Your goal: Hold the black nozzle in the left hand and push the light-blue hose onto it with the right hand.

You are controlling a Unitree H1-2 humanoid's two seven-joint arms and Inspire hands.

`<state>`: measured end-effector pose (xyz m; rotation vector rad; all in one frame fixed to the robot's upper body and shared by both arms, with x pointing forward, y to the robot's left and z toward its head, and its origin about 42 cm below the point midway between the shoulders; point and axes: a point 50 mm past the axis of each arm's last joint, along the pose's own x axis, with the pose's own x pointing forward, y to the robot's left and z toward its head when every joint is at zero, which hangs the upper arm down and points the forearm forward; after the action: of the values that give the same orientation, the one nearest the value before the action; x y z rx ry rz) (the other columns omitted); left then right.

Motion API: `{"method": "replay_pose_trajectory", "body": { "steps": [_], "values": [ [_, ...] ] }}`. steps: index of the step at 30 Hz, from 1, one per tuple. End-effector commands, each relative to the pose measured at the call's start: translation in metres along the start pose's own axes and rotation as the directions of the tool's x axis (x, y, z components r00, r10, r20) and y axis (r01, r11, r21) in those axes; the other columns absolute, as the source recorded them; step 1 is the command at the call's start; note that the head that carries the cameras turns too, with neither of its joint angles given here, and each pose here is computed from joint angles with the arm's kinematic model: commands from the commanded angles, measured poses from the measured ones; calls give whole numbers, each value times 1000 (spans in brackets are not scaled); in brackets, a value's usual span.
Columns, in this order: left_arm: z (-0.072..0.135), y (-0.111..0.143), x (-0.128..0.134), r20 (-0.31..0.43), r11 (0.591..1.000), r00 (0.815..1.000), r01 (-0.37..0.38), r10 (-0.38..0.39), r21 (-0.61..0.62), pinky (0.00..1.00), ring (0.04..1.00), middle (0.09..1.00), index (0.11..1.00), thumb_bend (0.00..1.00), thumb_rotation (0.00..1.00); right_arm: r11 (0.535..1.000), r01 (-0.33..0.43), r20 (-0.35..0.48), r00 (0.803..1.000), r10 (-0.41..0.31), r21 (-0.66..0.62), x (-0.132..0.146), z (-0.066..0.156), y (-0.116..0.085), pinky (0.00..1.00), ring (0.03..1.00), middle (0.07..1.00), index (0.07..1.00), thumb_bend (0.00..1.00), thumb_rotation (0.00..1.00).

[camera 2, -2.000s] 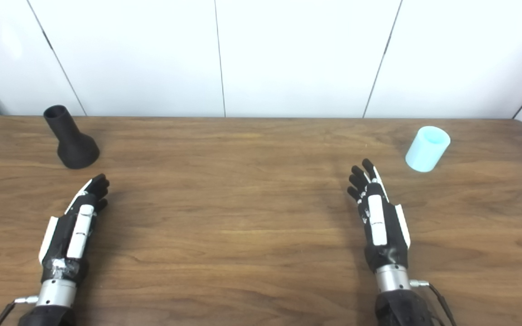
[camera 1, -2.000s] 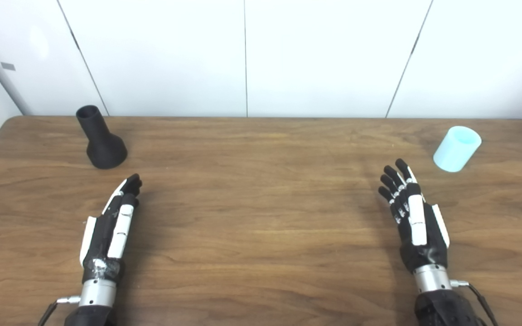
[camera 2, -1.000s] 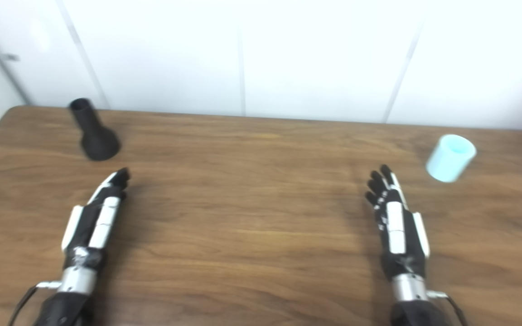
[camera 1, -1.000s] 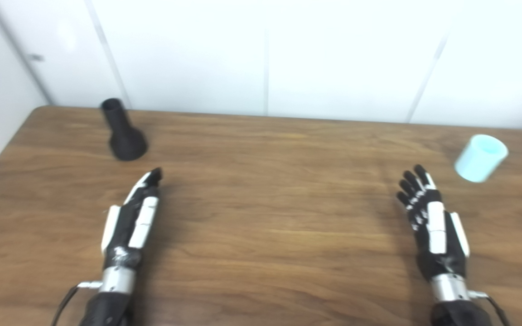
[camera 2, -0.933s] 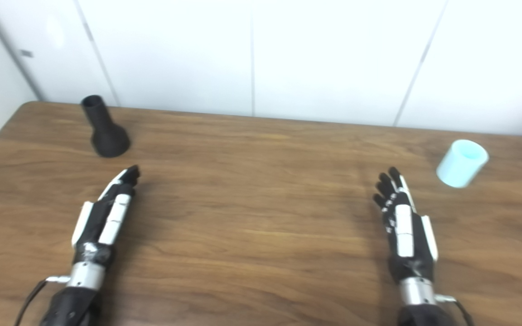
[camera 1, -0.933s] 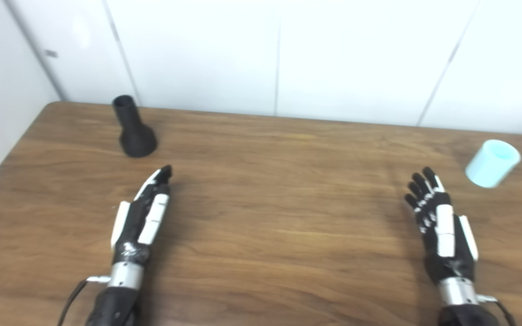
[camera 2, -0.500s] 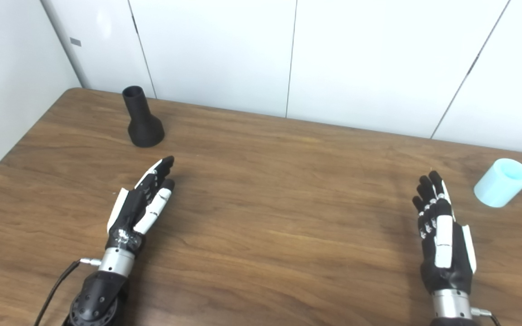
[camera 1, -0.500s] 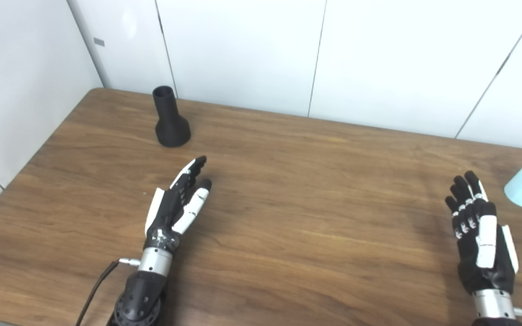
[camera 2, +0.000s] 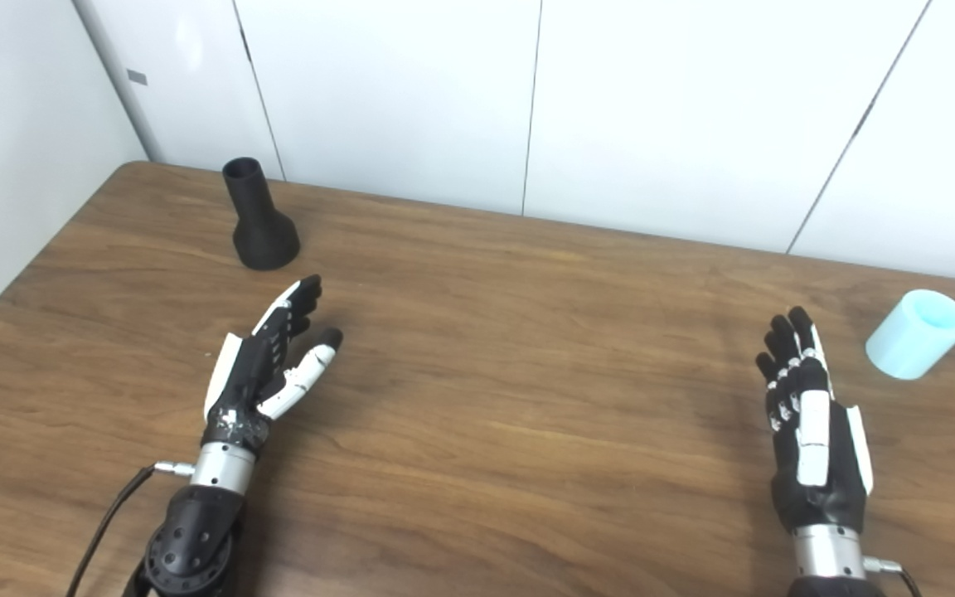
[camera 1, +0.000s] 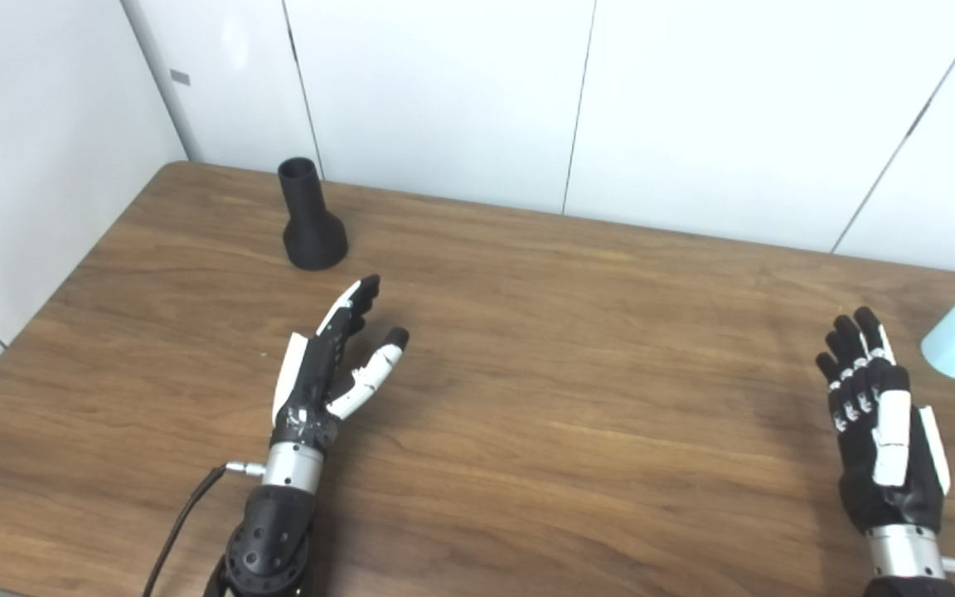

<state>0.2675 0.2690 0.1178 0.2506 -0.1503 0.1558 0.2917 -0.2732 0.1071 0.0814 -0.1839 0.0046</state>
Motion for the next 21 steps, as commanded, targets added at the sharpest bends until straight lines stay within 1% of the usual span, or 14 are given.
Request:
{"method": "replay_pose_trajectory", "body": {
  "steps": [1, 3, 4, 7, 9, 10, 12, 13, 16, 19, 21],
  "values": [
    [-20, -2, -18, -78, 999, 996, -32, 33, 12, 914, 923, 903, 913, 620, 410, 999, 35, -134, 990, -34, 4, -31, -39, -7, 968, 972, 966, 973, 519, 965],
    [-9, 7, -13, -58, 996, 996, -63, 66, 56, 905, 914, 899, 915, 636, 376, 999, 38, -139, 990, -37, 10, -32, -39, -6, 966, 971, 964, 971, 512, 975],
    [-3, 12, -9, -49, 994, 995, -80, 84, 77, 872, 897, 895, 914, 654, 361, 999, 41, -142, 989, -38, 17, -33, -39, -6, 967, 973, 960, 968, 518, 963],
    [13, 26, 2, -15, 985, 992, -124, 126, 123, 832, 872, 883, 904, 690, 306, 999, 45, -147, 988, -41, 23, -34, -39, -5, 965, 977, 959, 967, 509, 951],
    [21, 34, 11, 12, 981, 990, -142, 141, 132, 831, 869, 880, 903, 709, 275, 999, 45, -148, 988, -41, 24, -34, -39, -5, 964, 979, 958, 967, 508, 946],
    [25, 39, 15, 29, 979, 988, -152, 149, 138, 855, 874, 881, 902, 728, 263, 999, 45, -150, 988, -41, 23, -34, -40, -5, 965, 983, 962, 969, 504, 946],
    [31, 46, 23, 46, 972, 985, -172, 167, 160, 888, 878, 875, 900, 751, 267, 999, 46, -152, 988, -42, 21, -34, -40, -5, 965, 984, 963, 969, 502, 949],
    [35, 49, 27, 50, 968, 983, -183, 177, 174, 883, 871, 865, 892, 785, 288, 999, 46, -152, 987, -42, 18, -35, -41, -6, 969, 985, 964, 970, 502, 947],
    [44, 56, 35, 58, 961, 979, -203, 195, 188, 866, 869, 861, 889, 814, 303, 999, 45, -152, 988, -42, 13, -35, -41, -7, 965, 984, 965, 971, 500, 955],
    [51, 63, 44, 88, 953, 975, -217, 202, 213, 825, 860, 862, 889, 805, 295, 999, 42, -145, 989, -39, 15, -35, -42, -8, 968, 980, 962, 968, 503, 945],
    [54, 68, 49, 100, 949, 973, -227, 210, 218, 815, 862, 865, 891, 802, 297, 999, 39, -145, 989, -37, 8, -36, -43, -9, 969, 984, 968, 971, 509, 947]
  ]
}}
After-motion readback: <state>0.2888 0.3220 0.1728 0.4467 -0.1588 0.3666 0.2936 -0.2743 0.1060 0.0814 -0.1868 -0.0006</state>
